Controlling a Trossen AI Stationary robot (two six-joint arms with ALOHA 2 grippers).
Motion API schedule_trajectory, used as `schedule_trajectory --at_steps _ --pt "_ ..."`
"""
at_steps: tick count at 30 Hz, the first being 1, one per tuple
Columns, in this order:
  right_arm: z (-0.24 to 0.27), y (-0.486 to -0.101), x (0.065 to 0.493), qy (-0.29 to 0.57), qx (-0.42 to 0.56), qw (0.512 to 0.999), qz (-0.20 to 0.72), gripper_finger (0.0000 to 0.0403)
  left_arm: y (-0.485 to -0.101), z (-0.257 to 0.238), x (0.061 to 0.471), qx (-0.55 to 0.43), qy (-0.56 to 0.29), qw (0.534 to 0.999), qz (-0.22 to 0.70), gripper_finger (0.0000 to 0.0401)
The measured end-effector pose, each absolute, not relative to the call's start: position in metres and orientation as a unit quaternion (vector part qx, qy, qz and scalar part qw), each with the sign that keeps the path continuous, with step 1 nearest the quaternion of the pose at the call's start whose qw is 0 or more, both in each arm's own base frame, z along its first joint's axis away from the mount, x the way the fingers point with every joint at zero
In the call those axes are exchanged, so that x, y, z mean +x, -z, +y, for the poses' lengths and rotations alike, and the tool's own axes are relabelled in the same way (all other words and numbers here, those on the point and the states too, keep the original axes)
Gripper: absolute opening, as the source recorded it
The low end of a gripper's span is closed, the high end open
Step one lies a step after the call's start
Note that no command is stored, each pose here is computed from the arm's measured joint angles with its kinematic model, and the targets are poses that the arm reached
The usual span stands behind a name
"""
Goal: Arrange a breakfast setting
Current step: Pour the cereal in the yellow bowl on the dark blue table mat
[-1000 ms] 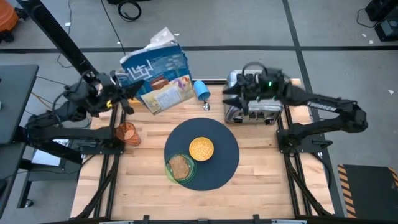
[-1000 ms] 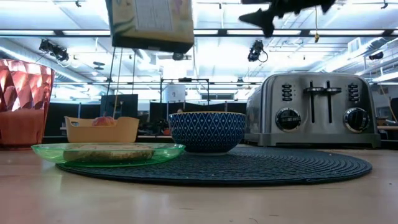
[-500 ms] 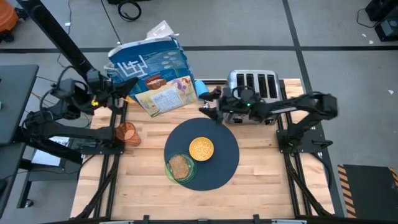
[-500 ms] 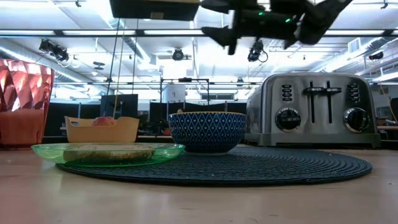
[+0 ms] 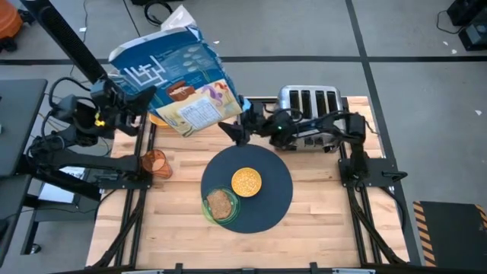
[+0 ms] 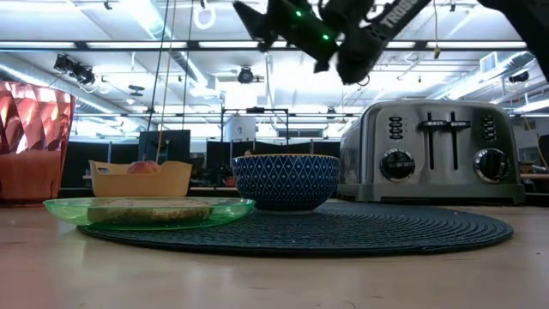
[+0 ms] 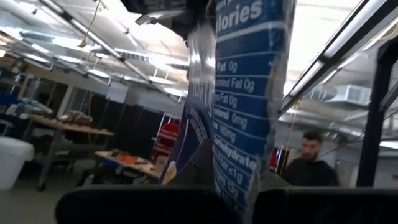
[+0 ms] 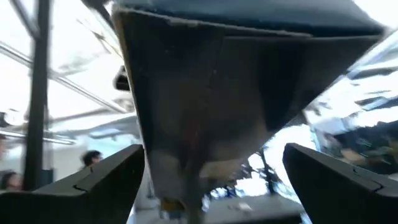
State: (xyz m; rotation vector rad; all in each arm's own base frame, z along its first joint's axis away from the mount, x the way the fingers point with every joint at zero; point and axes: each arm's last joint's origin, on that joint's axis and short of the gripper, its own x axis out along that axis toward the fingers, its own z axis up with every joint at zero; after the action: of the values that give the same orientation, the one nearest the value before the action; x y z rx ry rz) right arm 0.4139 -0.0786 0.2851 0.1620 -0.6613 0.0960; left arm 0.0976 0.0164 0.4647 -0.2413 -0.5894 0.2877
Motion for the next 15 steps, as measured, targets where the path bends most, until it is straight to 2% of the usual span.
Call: schedule_trajectory --at_steps 15 --pt "-0.08 -0.333 0.419 -0.098 0.087 0.913 -0.386 0.0382 -0.466 0.016 0.099 -0.112 -0.122 0.942 -0.293 0.0004"
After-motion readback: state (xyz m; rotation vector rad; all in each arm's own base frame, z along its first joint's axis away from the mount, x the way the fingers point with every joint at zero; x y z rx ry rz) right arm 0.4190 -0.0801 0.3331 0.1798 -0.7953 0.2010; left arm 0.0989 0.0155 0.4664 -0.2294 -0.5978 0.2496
